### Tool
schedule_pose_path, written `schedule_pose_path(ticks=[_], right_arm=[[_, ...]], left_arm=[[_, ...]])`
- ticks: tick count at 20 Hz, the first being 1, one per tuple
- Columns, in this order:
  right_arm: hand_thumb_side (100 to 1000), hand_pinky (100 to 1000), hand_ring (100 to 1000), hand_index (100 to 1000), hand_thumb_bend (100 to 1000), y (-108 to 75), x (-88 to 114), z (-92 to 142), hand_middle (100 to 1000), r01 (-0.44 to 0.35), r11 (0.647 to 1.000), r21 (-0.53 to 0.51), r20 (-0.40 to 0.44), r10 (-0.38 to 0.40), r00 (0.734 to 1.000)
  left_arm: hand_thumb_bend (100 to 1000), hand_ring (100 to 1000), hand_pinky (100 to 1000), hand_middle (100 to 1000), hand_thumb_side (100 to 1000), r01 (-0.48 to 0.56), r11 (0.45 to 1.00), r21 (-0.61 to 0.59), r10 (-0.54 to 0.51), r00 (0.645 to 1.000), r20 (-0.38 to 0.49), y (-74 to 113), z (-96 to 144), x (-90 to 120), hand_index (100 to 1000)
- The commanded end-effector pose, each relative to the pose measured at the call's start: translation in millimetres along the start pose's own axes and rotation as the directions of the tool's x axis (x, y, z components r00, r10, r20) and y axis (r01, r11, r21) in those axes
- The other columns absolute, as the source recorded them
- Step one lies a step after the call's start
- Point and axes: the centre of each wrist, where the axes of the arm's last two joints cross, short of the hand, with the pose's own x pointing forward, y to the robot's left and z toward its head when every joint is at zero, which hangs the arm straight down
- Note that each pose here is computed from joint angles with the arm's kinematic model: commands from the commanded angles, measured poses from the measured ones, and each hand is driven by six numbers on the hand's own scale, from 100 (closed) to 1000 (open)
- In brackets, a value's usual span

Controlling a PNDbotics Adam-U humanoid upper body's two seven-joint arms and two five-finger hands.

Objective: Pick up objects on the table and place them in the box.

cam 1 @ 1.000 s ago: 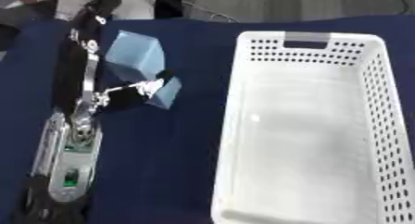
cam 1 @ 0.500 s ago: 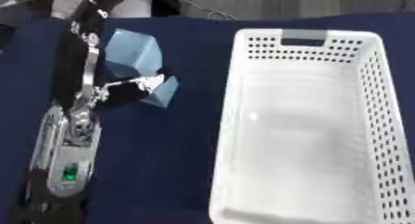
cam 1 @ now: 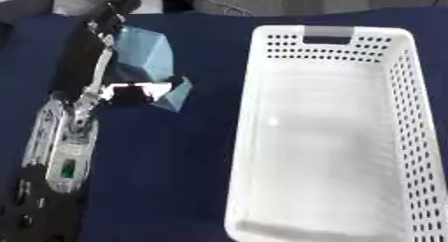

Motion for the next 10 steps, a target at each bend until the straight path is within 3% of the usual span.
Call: schedule_pose_path(ticks=[1,2,3,4,5,6,7,8,10], right_arm=[[788,896,771,1000,100,-3.2,6.5,-6.1,834,-0.051,0.997,0.065,0.023,0.05,0.999],[788,896,771,1000,100,-3.2,6.4,-6.2,834,-0.052,0.997,0.065,0.023,0.05,0.998],[788,896,771,1000,100,-3.2,6.4,-6.4,834,-0.052,0.996,0.066,0.023,0.051,0.998],[789,896,771,1000,100,-3.1,6.3,-6.6,833,-0.052,0.996,0.067,0.023,0.051,0.998],[788,896,771,1000,100,-3.1,6.2,-6.9,833,-0.052,0.996,0.068,0.023,0.05,0.998],[788,896,771,1000,100,-3.2,6.1,-7.1,833,-0.051,0.996,0.069,0.023,0.049,0.999],[788,895,771,1000,100,-3.2,6.1,-7.5,833,-0.05,0.996,0.07,0.024,0.049,0.999],[788,895,771,1000,100,-3.3,6.1,-8.0,833,-0.049,0.996,0.071,0.025,0.047,0.999],[787,896,771,1000,100,-3.4,6.0,-8.4,833,-0.046,0.996,0.072,0.025,0.044,0.999]], left_arm=[[582,868,848,851,389,0.04,0.999,0.003,-0.041,0.999,0.003,4.4,-2.8,-12.1,917],[550,861,837,842,278,0.036,0.999,0.005,-0.036,0.999,-0.002,3.2,-2.0,-13.1,902],[464,845,800,820,100,0.027,1.0,0.008,-0.027,1.0,-0.012,1.6,-1.0,-13.8,873],[464,845,800,820,100,0.019,1.0,0.011,-0.019,1.0,-0.019,0.6,-0.4,-14.4,873],[290,768,663,733,100,0.0,1.0,0.028,0.001,1.0,-0.03,-0.7,0.0,-14.4,774],[236,739,624,702,100,-0.021,0.998,0.052,0.023,0.999,-0.039,-2.0,0.5,-14.7,740],[100,624,519,589,100,-0.046,0.994,0.099,0.052,0.997,-0.049,-1.8,0.0,-14.5,635],[100,543,435,527,100,-0.074,0.985,0.158,0.083,0.995,-0.056,-1.5,-0.1,-13.9,590],[100,487,356,463,100,-0.109,0.96,0.256,0.128,0.99,-0.059,-1.5,-0.1,-13.7,531]])
